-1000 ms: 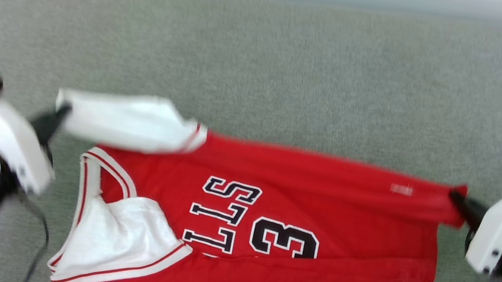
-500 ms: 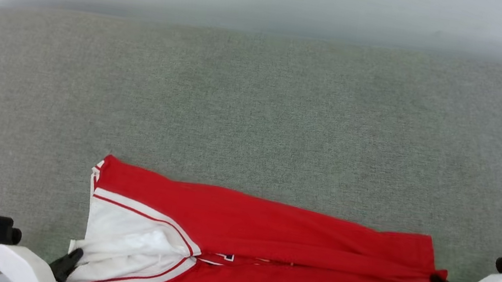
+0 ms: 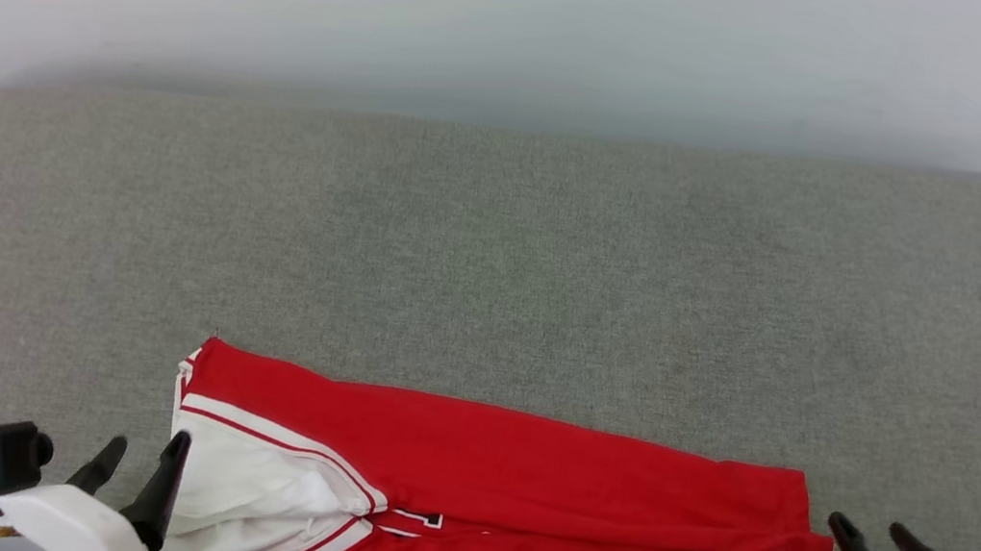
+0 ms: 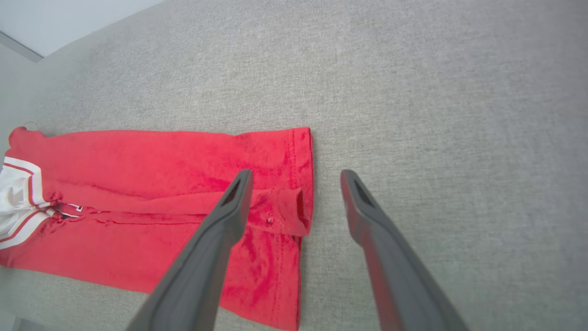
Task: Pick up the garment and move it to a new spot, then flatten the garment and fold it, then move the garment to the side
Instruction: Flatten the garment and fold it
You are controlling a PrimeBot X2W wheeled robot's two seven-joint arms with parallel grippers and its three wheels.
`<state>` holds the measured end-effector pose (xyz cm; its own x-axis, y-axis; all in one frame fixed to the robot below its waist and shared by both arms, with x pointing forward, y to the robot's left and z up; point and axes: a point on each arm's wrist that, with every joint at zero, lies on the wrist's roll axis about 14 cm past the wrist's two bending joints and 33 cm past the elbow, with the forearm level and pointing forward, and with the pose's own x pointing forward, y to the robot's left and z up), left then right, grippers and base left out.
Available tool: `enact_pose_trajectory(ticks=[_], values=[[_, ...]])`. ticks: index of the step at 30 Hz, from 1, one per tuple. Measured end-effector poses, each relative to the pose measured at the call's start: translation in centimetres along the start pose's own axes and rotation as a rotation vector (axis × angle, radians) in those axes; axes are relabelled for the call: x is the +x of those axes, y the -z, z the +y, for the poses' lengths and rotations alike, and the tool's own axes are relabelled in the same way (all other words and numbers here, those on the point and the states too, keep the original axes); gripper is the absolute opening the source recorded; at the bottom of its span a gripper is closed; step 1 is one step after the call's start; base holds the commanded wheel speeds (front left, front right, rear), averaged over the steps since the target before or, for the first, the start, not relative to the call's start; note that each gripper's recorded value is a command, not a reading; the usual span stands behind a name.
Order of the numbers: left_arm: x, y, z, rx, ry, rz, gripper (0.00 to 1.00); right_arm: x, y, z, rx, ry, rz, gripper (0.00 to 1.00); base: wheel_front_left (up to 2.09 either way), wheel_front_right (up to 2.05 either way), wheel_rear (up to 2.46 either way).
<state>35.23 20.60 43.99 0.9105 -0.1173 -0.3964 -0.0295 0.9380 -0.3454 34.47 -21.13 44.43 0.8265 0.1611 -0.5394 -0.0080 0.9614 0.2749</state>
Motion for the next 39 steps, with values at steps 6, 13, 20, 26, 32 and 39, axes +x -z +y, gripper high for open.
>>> enact_pose_trajectory(ticks=[6,13,20,26,32,39], values=[[-0.7,-4.6,-3.5,0.065,0.077,-0.210,1.00,-1.8,-1.9,-1.6,-0.009,0.045,-0.015,1.00,0.00,0.00,0.00],[-2.3,-9.1,-5.2,0.131,0.077,-0.467,1.00,-2.3,-1.1,-3.3,0.008,0.097,0.128,1.00,0.00,0.00,0.00],[-2.7,-11.2,-5.8,0.185,0.070,-0.578,1.00,0.0,1.5,-2.0,0.025,0.067,0.278,1.00,0.00,0.00,0.00],[-1.9,-11.2,-4.6,0.204,0.032,-0.578,1.00,3.1,4.2,0.1,0.076,0.000,0.393,1.00,0.00,0.00,0.00],[-1.4,-10.9,-3.7,0.207,0.009,-0.569,1.00,4.5,7.0,1.3,0.099,-0.043,0.510,1.00,0.00,0.00,0.00],[-1.1,-10.7,-3.5,0.214,0.003,-0.561,1.00,4.7,7.2,1.9,0.101,-0.078,0.515,0.00,0.00,0.00,0.00]])
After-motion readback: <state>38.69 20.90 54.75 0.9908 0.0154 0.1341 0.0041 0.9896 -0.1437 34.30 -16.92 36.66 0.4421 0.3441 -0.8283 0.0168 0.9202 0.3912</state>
